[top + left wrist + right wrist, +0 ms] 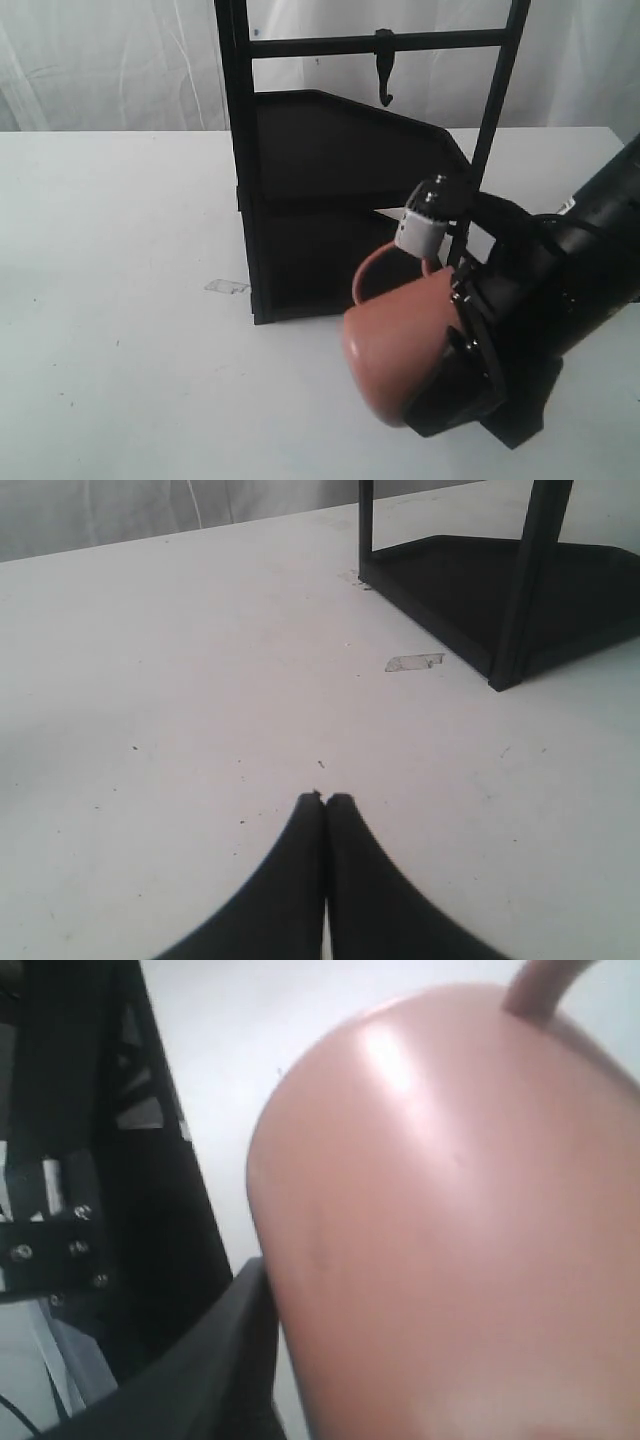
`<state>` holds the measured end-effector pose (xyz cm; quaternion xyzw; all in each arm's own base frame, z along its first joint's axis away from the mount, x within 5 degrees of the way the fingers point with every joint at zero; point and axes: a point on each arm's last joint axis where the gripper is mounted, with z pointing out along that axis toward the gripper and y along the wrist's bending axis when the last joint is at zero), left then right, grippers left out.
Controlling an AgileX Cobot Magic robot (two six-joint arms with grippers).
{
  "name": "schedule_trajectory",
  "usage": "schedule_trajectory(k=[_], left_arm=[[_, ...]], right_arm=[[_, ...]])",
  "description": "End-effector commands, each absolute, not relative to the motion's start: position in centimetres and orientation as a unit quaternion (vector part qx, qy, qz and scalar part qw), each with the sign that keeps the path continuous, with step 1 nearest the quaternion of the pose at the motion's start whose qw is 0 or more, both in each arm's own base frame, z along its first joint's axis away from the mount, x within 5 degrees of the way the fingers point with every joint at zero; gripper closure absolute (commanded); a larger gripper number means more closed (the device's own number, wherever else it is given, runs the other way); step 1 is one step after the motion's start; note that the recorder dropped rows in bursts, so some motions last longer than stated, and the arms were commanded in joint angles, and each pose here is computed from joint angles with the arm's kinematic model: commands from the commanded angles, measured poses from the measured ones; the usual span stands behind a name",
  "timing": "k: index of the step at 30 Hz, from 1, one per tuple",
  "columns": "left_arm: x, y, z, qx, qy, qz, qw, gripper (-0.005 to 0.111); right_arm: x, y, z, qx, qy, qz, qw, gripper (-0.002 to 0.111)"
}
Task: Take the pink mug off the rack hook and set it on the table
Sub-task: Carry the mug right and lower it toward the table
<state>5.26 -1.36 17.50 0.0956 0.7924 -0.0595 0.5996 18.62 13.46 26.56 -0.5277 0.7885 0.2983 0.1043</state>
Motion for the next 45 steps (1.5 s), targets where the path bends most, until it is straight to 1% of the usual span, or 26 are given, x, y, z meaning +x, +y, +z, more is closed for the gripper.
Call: schedule_trajectory(k=[1,4,7,10,20,27,37,45], left_arm=[[5.2,-1.3,17.4,0.091,0.792,-0.061,0.6,0.107],[5.2,-1.3,17.4,0.091,0.792,-0.061,0.6,0.107],[5.2,-1.3,17.4,0.091,0.792,-0.061,0.6,0.107],[5.2,-1.3,17.4,0.091,0.792,-0.061,0.6,0.107],[5.2,-1.3,17.4,0.091,0.792,-0.061,0.6,0.107],[5.2,-1.3,17.4,0.091,0.792,-0.061,0.6,0.107],[5.2,-1.3,17.4,0.091,0.792,-0.061,0.6,0.107],[5.2,-1.3,17.4,0.091,0.792,-0.061,0.6,0.107]], right_arm=[[18.9,11.0,25.4,-0.47,0.867,0.164,0.029,0.108],[19.7,8.6,24.9,-0.405,0.914,0.029,0.001,0.108],[20.4,6.8,25.0,-0.356,0.931,-0.079,0.001,0.108],[20.8,6.1,25.1,-0.345,0.931,-0.121,0.006,0.108],[20.7,5.8,24.9,-0.351,0.926,-0.137,0.002,0.108],[20.6,5.3,21.2,-0.385,0.906,-0.162,-0.072,0.108],[22.0,6.1,19.2,-0.383,0.91,-0.152,-0.05,0.108],[22.1,6.1,16.9,-0.389,0.905,-0.149,-0.087,0.108]])
